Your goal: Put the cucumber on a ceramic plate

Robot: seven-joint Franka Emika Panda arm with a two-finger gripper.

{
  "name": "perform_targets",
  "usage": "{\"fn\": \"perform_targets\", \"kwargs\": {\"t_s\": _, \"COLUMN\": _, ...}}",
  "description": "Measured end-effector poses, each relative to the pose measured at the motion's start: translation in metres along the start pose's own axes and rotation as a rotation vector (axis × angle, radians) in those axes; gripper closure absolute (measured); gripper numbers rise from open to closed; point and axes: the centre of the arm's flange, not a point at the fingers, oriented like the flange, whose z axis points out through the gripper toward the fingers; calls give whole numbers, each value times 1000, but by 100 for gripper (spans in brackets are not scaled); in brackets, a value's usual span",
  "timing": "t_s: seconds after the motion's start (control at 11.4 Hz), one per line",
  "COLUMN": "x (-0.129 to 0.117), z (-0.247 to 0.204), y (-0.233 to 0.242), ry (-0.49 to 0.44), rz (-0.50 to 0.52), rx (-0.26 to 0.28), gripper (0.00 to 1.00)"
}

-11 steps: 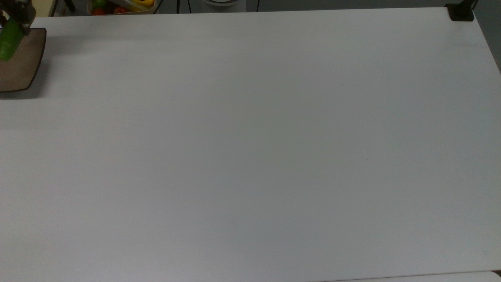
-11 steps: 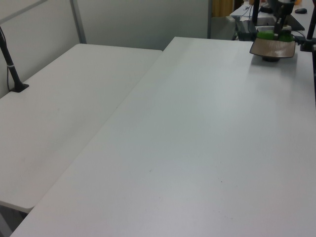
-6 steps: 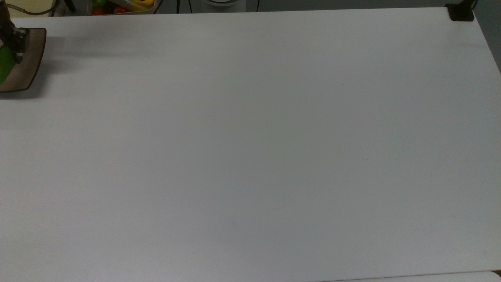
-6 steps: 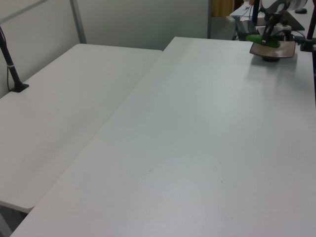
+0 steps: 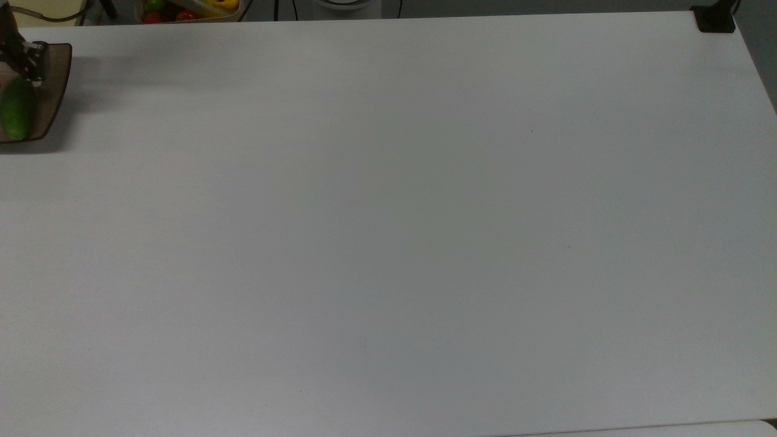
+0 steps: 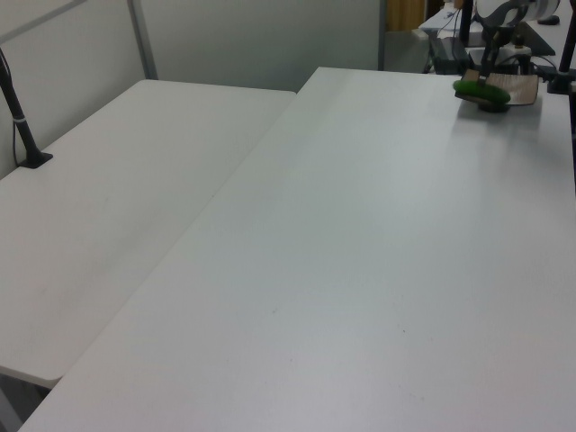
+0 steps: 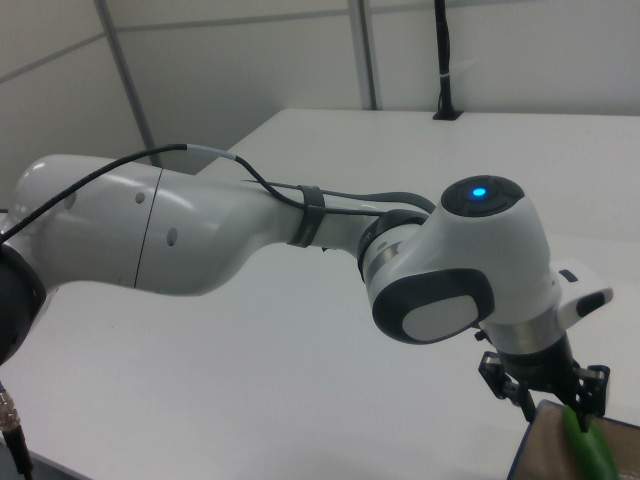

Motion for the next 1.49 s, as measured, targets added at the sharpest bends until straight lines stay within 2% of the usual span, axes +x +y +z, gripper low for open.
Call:
{"fn": "perform_targets", "kwargs": {"t_s": 0.09, "x": 0, "z": 0, "y": 0, "ry": 0, "rz": -1, "rx": 0, "gripper": 33}}
{"fn": "perform_targets", "kwargs": {"t_s": 0.17, "x": 0, "z": 0, "y": 0, "ry": 0, "rz": -1, "rx": 0, "gripper": 25}}
{"fn": "perform_targets", "kwargs": {"t_s": 0.35, "x": 0, "z": 1, "y": -2, "ry": -8, "rz": -1, "rx": 13, "gripper": 0}}
{"fn": "perform_targets", "kwargs": {"t_s": 0.52, "x": -2, "z": -5, "y": -5, "ry": -17, "rz": 35, "rx": 57, "gripper": 0}}
{"fn": "perform_targets", "kwargs": {"t_s": 0.7, "x": -3, "z": -24, "y": -10, "ry": -26, "rz": 157, "rx": 114, "gripper": 0}}
{"fn": "perform_targets", "kwargs": {"t_s": 0.87, "x": 13, "z": -47, "y": -28, "ry": 3, "rz": 228, "rx": 150, "gripper": 0}}
{"fn": "perform_targets", "kwargs": {"t_s": 1.05, "x": 42, "z": -73, "y": -60, "ry": 51, "rz": 260, "rx": 179, "gripper": 0}}
{"fn": "perform_targets", "kwargs": {"t_s": 1.14, "x": 52, "z": -92, "y": -77, "ry": 57, "rz": 276, "rx": 211, "gripper": 0}}
{"fn": "perform_targets", "kwargs": {"t_s": 1.31, "x": 62, "z": -141, "y": -116, "ry": 8, "rz": 270, "rx": 264, "gripper": 0}}
{"fn": "perform_targets", "kwargs": {"t_s": 1.49, "x": 62, "z": -195, "y": -160, "ry": -38, "rz": 235, "rx": 309, "gripper": 0}}
